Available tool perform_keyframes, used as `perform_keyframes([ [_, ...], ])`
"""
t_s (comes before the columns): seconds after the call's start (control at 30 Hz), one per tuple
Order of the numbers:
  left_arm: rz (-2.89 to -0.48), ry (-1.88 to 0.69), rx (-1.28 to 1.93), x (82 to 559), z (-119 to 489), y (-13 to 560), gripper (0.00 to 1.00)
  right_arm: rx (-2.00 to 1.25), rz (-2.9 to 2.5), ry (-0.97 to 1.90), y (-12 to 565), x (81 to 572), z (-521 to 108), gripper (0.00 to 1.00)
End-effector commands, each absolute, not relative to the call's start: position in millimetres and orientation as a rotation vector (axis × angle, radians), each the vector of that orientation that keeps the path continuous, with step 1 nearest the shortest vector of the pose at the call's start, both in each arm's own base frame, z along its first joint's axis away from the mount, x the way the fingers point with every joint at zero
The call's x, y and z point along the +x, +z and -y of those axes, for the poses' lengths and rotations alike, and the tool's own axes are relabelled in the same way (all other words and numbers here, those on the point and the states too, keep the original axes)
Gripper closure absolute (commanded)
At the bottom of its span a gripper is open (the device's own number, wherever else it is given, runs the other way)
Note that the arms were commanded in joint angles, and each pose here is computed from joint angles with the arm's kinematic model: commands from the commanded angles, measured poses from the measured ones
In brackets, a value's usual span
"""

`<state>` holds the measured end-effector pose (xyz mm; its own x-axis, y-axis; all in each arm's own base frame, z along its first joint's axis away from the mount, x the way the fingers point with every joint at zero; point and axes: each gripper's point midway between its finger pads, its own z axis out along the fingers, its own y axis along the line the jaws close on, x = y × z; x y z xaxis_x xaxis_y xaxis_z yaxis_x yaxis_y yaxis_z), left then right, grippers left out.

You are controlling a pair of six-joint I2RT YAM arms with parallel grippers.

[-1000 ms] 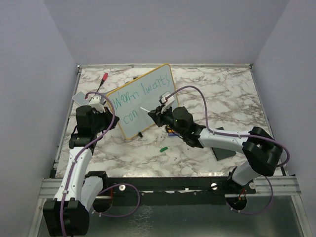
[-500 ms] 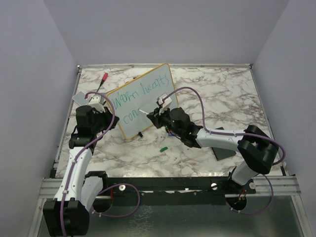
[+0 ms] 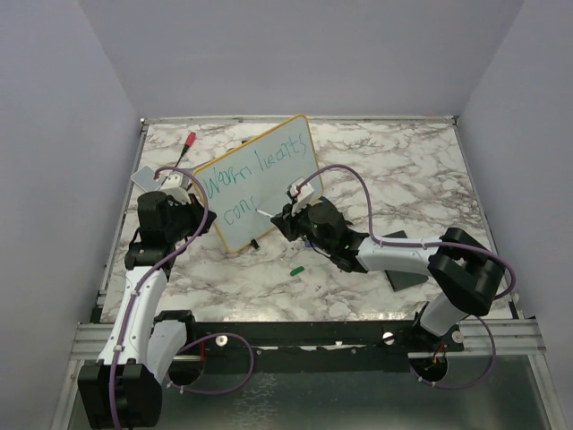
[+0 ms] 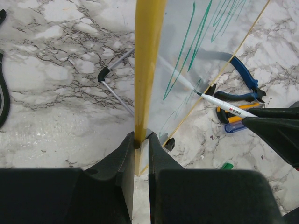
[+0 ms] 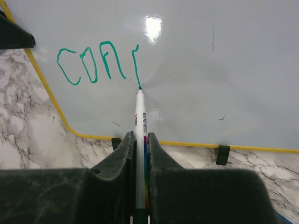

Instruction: Write a sentence on the whiteboard

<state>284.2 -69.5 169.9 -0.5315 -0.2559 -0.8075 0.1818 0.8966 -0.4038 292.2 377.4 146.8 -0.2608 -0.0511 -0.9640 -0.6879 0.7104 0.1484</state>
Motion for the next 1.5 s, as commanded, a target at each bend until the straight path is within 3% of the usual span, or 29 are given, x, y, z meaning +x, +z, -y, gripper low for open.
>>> perform_keyframes([
  [0.0,-2.044,-0.533,-0.057,286.7,66.8,174.8,1.0,-0.587,-1.768,0.674,142.1,292.7,-376.4,0.99],
  [0.53,-2.04,-0.53,-0.058,286.4,66.6,175.7,1.0,-0.547,-1.645,0.64,191.6,314.5,-386.4,0.99],
  [1.47,-2.042,-0.533,-0.057,285.8,67.3,175.1,1.0,-0.489,-1.734,0.585,162.4,313.3,-365.0,0.99],
])
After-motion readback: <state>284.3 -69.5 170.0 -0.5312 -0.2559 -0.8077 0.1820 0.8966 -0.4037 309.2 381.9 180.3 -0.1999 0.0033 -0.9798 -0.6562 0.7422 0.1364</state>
